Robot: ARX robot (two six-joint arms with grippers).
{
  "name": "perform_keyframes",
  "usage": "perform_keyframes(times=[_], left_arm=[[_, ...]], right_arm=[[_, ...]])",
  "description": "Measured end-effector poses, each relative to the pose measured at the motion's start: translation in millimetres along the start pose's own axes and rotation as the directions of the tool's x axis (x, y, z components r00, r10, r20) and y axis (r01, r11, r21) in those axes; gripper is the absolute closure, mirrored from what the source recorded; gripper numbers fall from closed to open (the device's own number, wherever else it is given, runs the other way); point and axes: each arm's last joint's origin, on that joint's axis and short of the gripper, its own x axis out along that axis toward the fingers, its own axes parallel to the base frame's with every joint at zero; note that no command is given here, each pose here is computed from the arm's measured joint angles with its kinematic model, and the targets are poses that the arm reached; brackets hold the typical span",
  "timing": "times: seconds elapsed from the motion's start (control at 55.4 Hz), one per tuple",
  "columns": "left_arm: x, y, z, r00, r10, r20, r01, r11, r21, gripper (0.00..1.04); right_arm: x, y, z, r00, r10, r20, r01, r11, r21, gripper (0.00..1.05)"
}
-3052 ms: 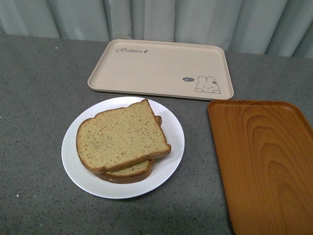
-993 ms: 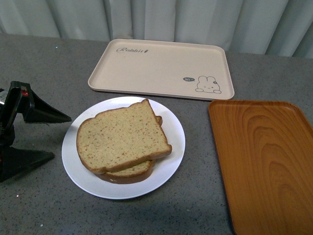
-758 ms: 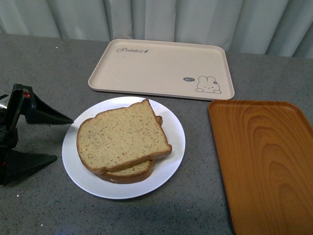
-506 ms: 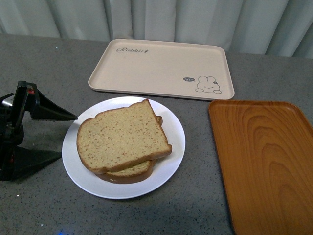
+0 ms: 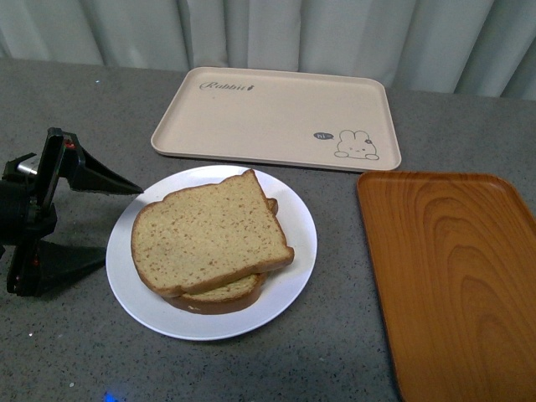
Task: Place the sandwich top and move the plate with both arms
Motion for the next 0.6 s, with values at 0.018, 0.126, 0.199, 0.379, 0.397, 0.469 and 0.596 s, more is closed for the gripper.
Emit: perform_keyframes(times=[0.018,0.126,0.199,0.379,0.397,0.469,0.596], left_arm=[[0.0,0.0,0.0,1.000,0.000,0.000,0.000,1.000,-0.001,0.07],[0.4,1.4,-0.5,1.000,0.012,0.001,-0.012,1.000,-0.007,0.19],[0.9,3.4,-1.1,1.000,0.025,0.001,-0.025,1.000,-0.014,0.30],[1.8,7.1,-2.9,0.999,0.051,0.002,-0.051,0.998,-0.019,0.60],[1.8,7.4,-3.3,0.999,0.048,-0.002,-0.048,0.999,-0.018,0.64],[2.0,7.2,-3.8,0.999,0.037,-0.011,-0.038,0.999,-0.010,0.80],[1.4,6.5,-4.2,0.999,0.008,-0.031,-0.008,1.000,0.015,1.00]], right_arm=[[0.0,0.0,0.0,1.000,0.000,0.000,0.000,1.000,0.000,0.09],[0.0,0.0,0.0,1.000,0.000,0.000,0.000,1.000,0.000,0.09],[0.0,0.0,0.0,1.000,0.000,0.000,0.000,1.000,0.000,0.09],[0.0,0.0,0.0,1.000,0.000,0.000,0.000,1.000,0.000,0.09],[0.0,0.0,0.0,1.000,0.000,0.000,0.000,1.000,0.000,0.09],[0.0,0.0,0.0,1.000,0.000,0.000,0.000,1.000,0.000,0.09],[0.0,0.0,0.0,1.000,0.000,0.000,0.000,1.000,0.000,0.09]])
